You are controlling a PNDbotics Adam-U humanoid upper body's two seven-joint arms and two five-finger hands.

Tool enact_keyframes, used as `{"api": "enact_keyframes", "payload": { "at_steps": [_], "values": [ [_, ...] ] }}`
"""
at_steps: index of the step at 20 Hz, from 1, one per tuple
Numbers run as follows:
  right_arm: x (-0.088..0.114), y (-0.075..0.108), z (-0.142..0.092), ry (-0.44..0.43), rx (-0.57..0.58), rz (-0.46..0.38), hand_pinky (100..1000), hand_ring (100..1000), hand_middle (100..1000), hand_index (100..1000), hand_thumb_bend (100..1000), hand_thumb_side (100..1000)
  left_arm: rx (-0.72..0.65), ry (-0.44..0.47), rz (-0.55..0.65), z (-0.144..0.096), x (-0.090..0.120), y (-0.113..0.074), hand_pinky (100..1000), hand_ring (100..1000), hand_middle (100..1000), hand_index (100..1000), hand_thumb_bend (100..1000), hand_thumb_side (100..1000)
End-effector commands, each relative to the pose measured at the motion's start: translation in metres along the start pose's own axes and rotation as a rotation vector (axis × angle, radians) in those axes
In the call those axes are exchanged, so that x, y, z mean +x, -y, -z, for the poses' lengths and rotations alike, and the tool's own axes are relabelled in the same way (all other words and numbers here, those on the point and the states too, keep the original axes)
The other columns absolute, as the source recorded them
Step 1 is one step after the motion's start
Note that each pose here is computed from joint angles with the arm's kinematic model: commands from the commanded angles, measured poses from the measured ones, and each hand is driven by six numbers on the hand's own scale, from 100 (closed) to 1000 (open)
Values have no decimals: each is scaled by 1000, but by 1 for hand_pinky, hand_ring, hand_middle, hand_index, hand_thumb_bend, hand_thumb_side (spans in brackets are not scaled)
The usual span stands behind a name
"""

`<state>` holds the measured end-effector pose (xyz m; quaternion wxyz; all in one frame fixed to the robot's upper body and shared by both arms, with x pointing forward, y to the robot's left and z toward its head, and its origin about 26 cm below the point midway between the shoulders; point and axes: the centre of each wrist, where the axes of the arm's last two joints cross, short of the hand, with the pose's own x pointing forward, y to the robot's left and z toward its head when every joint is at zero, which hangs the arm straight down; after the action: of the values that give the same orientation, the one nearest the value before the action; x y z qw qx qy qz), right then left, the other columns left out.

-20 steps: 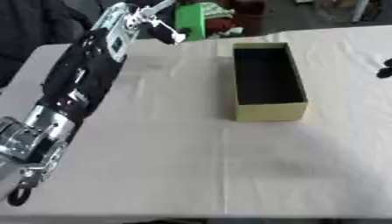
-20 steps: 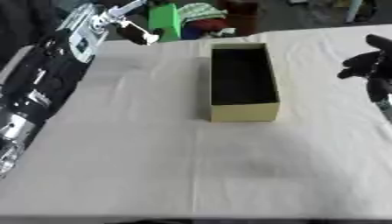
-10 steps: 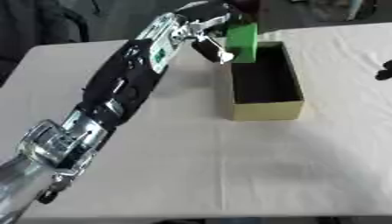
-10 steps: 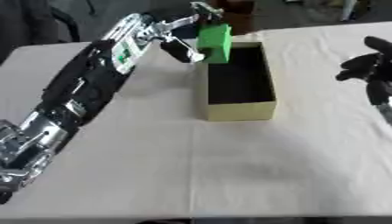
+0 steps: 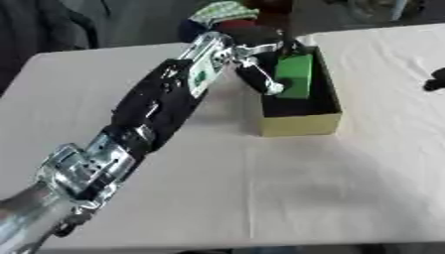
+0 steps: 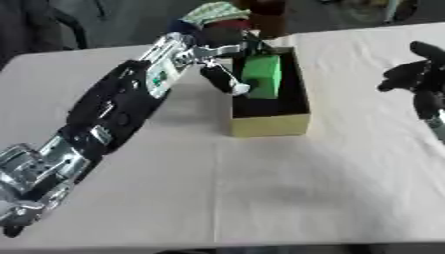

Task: Pick up objects on the table and place them in the box.

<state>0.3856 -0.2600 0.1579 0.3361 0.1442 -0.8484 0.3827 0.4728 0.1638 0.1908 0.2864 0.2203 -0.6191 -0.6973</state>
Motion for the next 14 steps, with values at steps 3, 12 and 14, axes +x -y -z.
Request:
{"api": "enact_keyframes", "payload": {
  "at_steps": [3,12,14],
  "values": [
    [4,4,4,16,19,-20,840,723,729,1000,100,501,-39,-17,40,-2,-2,-3,729,704,712,938,237,560],
    [2,4,2,8,11,-17,840,722,728,1000,100,501,44,-28,98,-15,0,-21,762,767,806,942,388,707],
    [1,4,0,3,5,-17,840,722,727,1000,100,501,95,-14,95,-22,0,-31,752,755,793,939,349,654]
  ]
}}
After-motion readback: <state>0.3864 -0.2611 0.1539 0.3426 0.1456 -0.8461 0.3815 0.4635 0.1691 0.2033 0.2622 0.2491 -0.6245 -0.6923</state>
